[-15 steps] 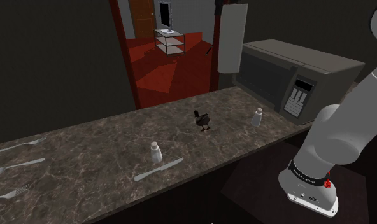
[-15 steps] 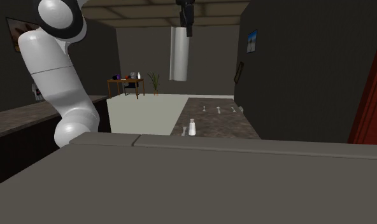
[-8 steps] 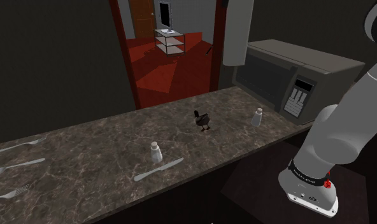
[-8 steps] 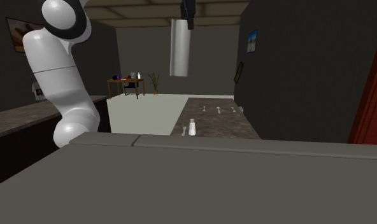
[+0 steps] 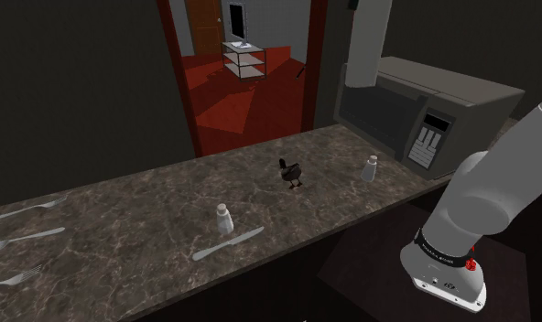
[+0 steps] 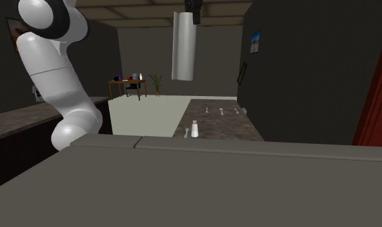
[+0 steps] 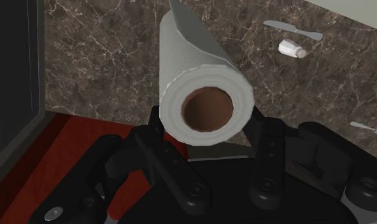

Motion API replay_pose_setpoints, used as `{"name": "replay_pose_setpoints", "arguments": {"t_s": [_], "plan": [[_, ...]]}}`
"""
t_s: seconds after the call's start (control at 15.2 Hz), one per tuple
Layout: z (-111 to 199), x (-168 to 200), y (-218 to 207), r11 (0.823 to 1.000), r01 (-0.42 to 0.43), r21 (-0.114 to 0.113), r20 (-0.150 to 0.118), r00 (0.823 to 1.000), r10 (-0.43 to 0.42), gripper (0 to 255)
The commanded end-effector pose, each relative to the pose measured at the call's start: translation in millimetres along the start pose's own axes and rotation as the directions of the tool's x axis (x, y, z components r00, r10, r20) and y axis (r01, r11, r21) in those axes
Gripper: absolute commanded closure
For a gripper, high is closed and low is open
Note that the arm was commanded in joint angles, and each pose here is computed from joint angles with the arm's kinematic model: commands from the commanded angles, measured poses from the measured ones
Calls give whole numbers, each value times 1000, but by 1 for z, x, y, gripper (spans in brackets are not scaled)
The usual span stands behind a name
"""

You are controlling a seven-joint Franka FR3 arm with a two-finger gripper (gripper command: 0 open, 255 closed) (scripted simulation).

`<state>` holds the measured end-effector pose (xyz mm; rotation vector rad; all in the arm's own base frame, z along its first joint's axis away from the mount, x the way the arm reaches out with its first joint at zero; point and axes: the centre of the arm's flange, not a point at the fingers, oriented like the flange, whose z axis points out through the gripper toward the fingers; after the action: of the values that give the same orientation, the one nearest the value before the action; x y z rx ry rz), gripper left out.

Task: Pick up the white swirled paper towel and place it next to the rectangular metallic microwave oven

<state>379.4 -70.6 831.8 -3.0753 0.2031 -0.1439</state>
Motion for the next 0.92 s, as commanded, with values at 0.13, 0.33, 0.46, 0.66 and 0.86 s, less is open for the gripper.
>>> {"name": "replay_pose_setpoints", "arguments": {"t_s": [0.13, 0.33, 0.46, 0.66, 0.86], "plan": [[-7, -6, 54, 1000, 2, 0, 0, 1000, -2, 255], [-10, -10, 94, 1000, 2, 0, 0, 1000, -2, 255], [-12, -13, 120, 1000, 2, 0, 0, 1000, -2, 255], [-3, -16, 142, 1000, 2, 0, 0, 1000, -2, 255], [13, -18, 143, 1000, 2, 0, 0, 1000, -2, 255]]}}
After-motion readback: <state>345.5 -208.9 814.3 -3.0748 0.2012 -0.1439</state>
